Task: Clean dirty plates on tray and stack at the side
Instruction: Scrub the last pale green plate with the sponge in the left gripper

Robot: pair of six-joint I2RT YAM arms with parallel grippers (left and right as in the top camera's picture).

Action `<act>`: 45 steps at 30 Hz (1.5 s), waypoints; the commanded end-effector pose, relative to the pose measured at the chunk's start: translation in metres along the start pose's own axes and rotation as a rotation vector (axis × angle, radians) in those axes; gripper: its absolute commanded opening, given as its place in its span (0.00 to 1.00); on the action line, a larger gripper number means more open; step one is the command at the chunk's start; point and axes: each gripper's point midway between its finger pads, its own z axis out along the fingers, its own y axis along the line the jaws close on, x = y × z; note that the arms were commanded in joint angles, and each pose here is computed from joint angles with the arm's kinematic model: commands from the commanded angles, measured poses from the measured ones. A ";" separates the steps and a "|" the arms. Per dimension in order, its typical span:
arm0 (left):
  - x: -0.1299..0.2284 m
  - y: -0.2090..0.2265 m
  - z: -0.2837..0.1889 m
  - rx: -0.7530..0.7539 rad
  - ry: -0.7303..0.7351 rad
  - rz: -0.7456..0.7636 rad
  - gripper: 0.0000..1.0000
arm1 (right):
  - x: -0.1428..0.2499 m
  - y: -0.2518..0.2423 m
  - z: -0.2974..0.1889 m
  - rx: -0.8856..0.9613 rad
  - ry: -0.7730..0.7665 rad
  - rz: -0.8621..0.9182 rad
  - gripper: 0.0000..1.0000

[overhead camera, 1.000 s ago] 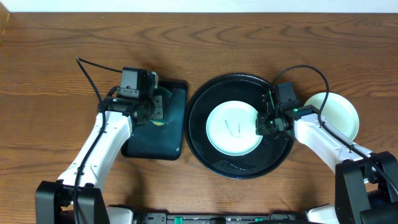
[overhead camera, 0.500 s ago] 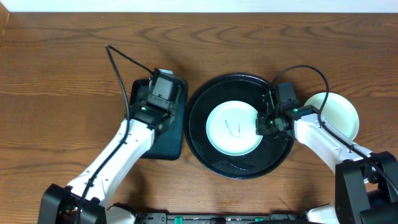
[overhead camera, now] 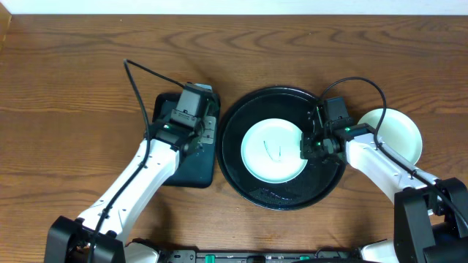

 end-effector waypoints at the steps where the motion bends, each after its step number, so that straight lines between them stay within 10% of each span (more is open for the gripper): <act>1: -0.015 -0.068 -0.022 0.414 -0.014 -0.005 0.07 | 0.008 0.009 0.002 -0.041 0.034 -0.021 0.01; 20: 0.053 -0.221 0.029 0.581 0.182 -0.062 0.08 | 0.016 0.016 0.003 -0.056 0.064 -0.019 0.01; 32: 0.045 -0.113 0.078 0.168 0.162 -0.149 0.08 | 0.023 0.013 0.002 -0.046 0.091 -0.013 0.01; 45: 0.006 -0.136 -0.011 0.454 0.077 -0.153 0.08 | 0.023 0.012 0.002 -0.040 0.092 -0.013 0.01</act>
